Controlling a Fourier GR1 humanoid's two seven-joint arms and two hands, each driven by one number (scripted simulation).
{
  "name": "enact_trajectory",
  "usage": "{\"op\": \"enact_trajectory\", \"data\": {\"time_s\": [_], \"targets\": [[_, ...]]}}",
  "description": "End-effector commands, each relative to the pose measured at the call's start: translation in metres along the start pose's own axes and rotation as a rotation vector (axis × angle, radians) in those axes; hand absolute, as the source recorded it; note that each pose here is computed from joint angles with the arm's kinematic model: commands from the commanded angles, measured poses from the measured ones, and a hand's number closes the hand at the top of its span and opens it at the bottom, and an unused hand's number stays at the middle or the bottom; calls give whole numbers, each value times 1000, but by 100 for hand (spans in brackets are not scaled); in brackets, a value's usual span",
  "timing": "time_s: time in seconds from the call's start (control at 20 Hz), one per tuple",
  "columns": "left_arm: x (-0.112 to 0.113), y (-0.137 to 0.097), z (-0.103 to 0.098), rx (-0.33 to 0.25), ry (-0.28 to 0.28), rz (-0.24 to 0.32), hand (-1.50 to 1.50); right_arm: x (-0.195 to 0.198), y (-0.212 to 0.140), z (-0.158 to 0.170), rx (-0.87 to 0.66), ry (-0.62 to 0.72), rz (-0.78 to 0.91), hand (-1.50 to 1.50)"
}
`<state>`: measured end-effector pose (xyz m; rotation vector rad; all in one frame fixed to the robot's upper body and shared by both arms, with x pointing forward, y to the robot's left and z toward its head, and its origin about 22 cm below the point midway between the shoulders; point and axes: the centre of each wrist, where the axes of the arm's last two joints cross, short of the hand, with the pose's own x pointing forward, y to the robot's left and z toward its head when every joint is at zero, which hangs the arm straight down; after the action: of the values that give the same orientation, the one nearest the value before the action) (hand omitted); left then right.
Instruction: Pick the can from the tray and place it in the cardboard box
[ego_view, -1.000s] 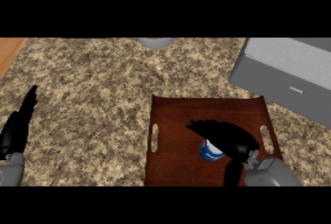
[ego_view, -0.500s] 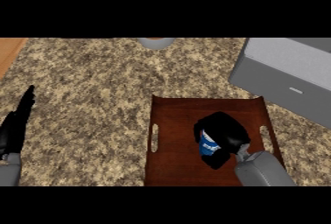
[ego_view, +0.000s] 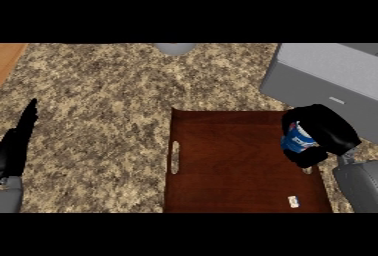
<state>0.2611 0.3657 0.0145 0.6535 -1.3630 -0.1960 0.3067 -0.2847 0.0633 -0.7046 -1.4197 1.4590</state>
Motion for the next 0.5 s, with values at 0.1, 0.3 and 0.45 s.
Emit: {"op": "enact_trajectory", "data": {"time_s": [0.1, 0.3, 0.45], "targets": [[-1, 5, 1, 12, -9, 6, 0, -111, -85, 71, -152, 137, 70, 150], [-3, -2, 5, 0, -8, 18, 0, -150, -129, 111, -306, 117, 48, 150], [4, -7, 2, -15, -32, 20, 0, -167, -141, 129, -433, -4, 37, 150]]}}
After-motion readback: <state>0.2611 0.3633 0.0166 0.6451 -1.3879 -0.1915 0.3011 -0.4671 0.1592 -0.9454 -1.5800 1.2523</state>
